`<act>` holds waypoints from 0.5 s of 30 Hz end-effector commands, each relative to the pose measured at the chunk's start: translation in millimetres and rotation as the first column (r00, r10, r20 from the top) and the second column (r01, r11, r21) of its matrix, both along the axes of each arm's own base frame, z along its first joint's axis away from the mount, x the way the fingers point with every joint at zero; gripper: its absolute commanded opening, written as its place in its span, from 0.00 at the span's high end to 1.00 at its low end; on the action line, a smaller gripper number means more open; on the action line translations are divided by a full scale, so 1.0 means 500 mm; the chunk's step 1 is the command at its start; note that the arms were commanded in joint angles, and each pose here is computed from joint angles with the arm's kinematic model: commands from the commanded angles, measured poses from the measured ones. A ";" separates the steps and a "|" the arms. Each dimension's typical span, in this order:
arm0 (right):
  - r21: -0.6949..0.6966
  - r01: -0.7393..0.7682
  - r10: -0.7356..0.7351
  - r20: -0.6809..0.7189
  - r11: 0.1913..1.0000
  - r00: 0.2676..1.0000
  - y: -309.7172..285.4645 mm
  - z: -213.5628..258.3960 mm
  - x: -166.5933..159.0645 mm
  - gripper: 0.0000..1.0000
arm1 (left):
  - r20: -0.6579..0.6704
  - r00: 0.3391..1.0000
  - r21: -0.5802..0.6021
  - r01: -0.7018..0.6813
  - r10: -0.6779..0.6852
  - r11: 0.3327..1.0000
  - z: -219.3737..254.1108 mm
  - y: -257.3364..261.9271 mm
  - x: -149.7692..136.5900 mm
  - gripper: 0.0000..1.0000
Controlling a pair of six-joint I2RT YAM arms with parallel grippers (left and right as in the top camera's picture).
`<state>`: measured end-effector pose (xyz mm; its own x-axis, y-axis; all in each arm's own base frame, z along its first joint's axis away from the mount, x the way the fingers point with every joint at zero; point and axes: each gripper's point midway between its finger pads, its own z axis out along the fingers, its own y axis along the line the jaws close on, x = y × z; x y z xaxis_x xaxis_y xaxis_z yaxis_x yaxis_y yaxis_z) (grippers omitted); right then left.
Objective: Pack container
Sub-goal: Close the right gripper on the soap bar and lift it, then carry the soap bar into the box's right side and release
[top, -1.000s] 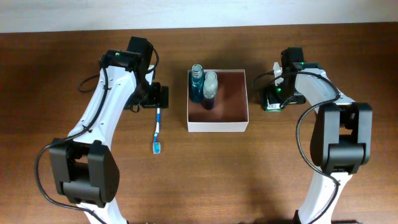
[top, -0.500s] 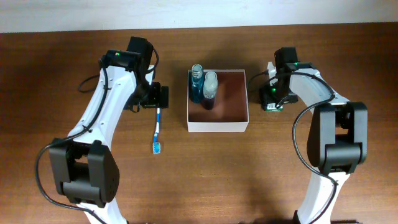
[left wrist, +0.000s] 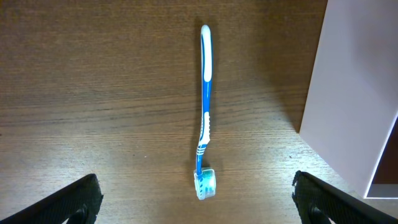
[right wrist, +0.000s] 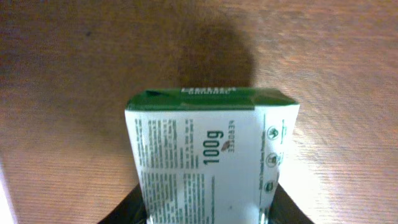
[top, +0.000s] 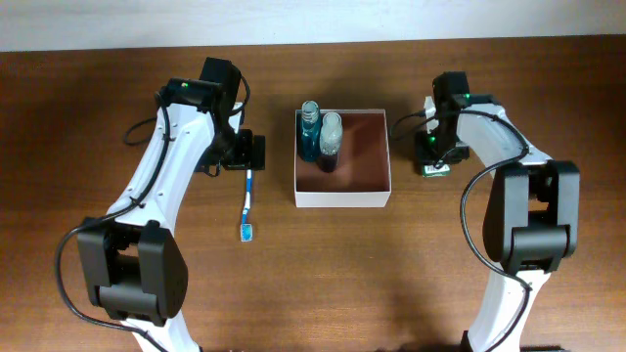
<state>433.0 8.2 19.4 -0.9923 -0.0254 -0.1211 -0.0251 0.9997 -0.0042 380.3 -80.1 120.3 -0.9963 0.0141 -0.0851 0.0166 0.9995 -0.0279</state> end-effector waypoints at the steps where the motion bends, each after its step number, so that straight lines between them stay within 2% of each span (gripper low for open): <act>1: 0.005 0.026 -0.027 0.096 1.000 0.995 -0.001 0.115 0.050 0.67 | 0.013 1.000 -0.002 0.001 -0.001 1.000 0.009 0.001 -0.001 0.01; 7: 0.168 0.029 -0.046 0.097 0.985 0.994 0.058 0.289 0.027 0.64 | 0.013 1.000 -0.002 0.001 -0.001 1.000 0.009 0.001 -0.001 0.01; 11: 0.285 -0.011 -0.010 0.069 0.958 0.998 0.118 0.329 0.003 0.64 | 0.013 1.000 -0.002 0.002 -0.002 1.000 0.009 0.001 -0.001 0.01; 15: 0.304 -0.044 0.033 0.041 0.952 0.999 0.158 0.325 -0.015 0.64 | 0.013 1.000 -0.002 0.001 -0.001 1.000 0.009 0.001 -0.001 0.01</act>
<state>431.6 54.8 171.5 -0.9871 0.0145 -0.1597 -0.0213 0.9753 0.2200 380.4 -80.1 120.3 -0.9962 0.0141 -0.0855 0.0166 0.9995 -0.0280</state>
